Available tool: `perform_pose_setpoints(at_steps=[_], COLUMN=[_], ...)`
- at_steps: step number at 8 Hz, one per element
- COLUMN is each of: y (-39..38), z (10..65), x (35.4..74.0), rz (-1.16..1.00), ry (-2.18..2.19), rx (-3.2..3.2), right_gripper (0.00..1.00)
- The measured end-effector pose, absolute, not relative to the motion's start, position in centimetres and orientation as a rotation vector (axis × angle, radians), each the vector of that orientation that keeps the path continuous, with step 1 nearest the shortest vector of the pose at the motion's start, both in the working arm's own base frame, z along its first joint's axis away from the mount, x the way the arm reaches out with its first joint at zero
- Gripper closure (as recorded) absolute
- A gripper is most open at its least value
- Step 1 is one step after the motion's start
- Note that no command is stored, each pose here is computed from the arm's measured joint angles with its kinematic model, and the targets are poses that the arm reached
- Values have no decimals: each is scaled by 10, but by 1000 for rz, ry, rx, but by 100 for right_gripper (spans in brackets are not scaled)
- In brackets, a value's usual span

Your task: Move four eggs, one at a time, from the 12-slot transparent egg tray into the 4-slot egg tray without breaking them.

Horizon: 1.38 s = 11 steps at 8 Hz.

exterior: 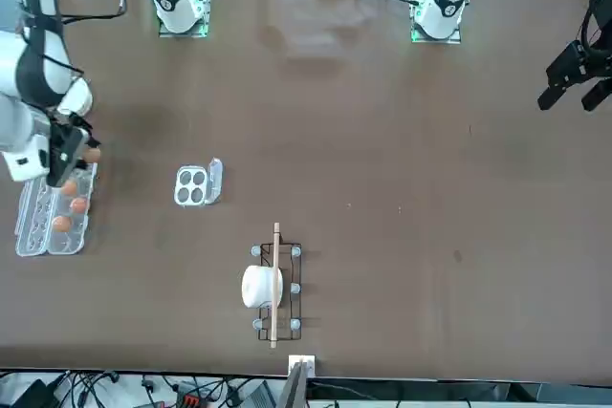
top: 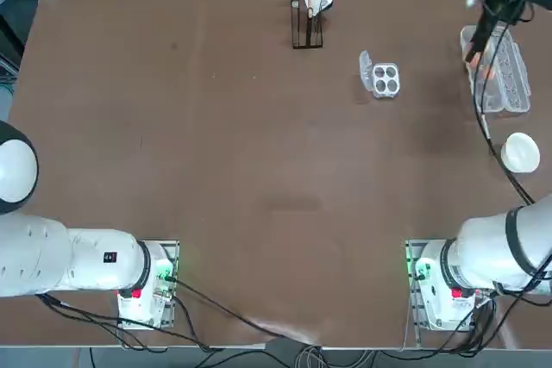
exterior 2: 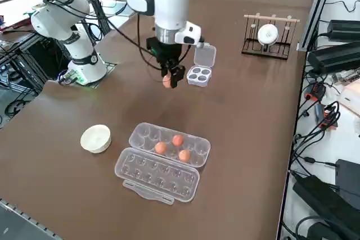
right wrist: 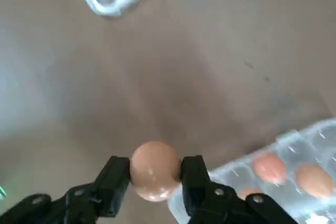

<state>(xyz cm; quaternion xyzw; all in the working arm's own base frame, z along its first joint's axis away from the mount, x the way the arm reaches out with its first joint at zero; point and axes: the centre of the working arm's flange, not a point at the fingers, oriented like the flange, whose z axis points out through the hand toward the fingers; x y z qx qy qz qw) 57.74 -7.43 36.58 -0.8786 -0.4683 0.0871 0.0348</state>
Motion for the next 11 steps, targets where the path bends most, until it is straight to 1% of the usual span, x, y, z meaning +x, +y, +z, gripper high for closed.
perform_pose_setpoints(at_steps=[3, 4, 6, 8, 11], y=[30, 63, 120, 144, 148], z=[348, 340, 309, 272, 255], x=[581, 579, 566, 551, 552], rz=[307, 283, 161, 73, 41], ry=[-1162, -1078, -945, -856, -823], rx=[-2863, -2920, -3005, -3039, -3047], right_gripper=[42, 42, 42, 42, 42])
